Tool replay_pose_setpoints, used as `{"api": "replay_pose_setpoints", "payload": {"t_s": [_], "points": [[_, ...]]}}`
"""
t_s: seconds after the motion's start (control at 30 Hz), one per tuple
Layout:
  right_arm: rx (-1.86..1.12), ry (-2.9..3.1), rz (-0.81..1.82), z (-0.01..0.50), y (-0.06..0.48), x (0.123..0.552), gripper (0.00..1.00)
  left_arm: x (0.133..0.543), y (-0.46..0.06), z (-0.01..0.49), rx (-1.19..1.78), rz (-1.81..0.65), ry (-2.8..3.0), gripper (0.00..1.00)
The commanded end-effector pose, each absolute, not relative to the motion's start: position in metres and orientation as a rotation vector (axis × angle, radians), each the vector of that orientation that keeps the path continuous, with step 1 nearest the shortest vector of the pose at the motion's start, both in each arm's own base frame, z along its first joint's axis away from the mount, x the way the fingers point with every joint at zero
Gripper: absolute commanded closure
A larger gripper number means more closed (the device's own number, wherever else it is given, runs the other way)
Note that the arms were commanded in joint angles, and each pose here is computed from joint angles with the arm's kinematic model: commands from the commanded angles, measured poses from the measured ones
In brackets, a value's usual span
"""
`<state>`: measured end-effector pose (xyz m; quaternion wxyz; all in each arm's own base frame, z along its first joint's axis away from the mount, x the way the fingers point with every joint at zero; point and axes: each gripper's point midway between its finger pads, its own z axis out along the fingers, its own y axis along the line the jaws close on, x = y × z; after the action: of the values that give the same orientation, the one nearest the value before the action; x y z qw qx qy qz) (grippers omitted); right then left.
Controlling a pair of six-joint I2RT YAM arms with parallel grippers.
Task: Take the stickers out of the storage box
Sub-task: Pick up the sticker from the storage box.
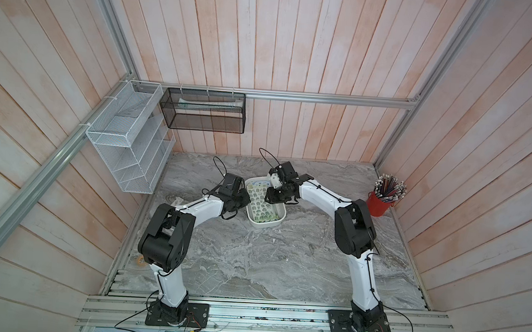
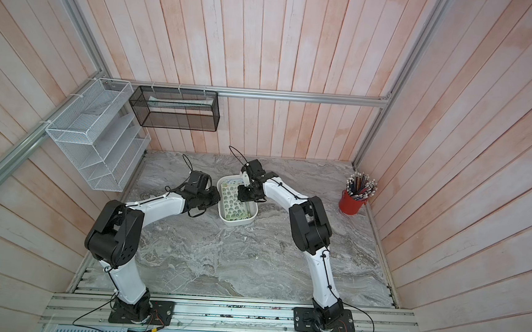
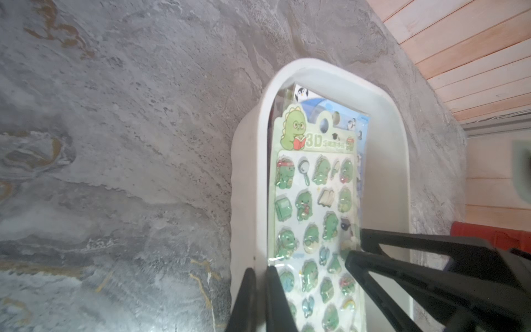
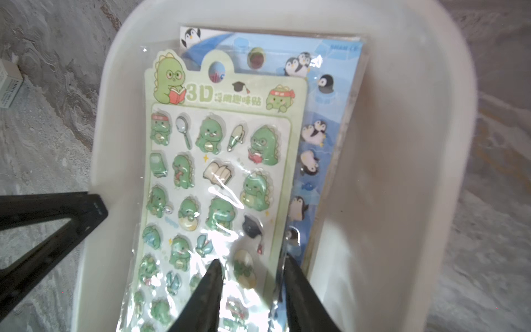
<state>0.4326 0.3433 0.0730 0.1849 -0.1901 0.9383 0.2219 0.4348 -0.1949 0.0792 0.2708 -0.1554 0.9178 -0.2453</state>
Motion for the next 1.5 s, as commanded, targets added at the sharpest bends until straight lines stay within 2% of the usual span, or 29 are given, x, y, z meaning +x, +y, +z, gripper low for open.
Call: {"api": "replay_pose_setpoints", "payload": {"t_s": [0.0, 0.17, 0.6, 0.83, 1.2, 1.47], "points": [[-0.527, 2.657, 0.696, 0.070, 0.346, 0.432, 0.66, 0.420, -0.194, 0.047, -0.435, -0.622, 2.584, 1.00], [-0.523, 2.631, 0.785, 0.081, 0.349, 0.429, 0.75, 0.421, -0.194, 0.047, -0.435, -0.619, 2.585, 1.00], [-0.531, 2.562, 1.040, 0.107, 0.357, 0.411, 0.87, 0.422, -0.193, 0.048, -0.439, -0.612, 2.582, 1.00], [-0.522, 2.532, 1.094, 0.119, 0.355, 0.410, 0.99, 0.421, -0.192, 0.047, -0.438, -0.606, 2.587, 1.00], [-0.464, 2.457, 1.110, 0.169, 0.318, 0.430, 1.00, 0.416, -0.184, 0.060, -0.438, -0.638, 2.590, 1.00], [-0.417, 2.415, 1.088, 0.206, 0.245, 0.463, 1.00, 0.408, -0.158, 0.076, -0.425, -0.596, 2.587, 1.00]]}}
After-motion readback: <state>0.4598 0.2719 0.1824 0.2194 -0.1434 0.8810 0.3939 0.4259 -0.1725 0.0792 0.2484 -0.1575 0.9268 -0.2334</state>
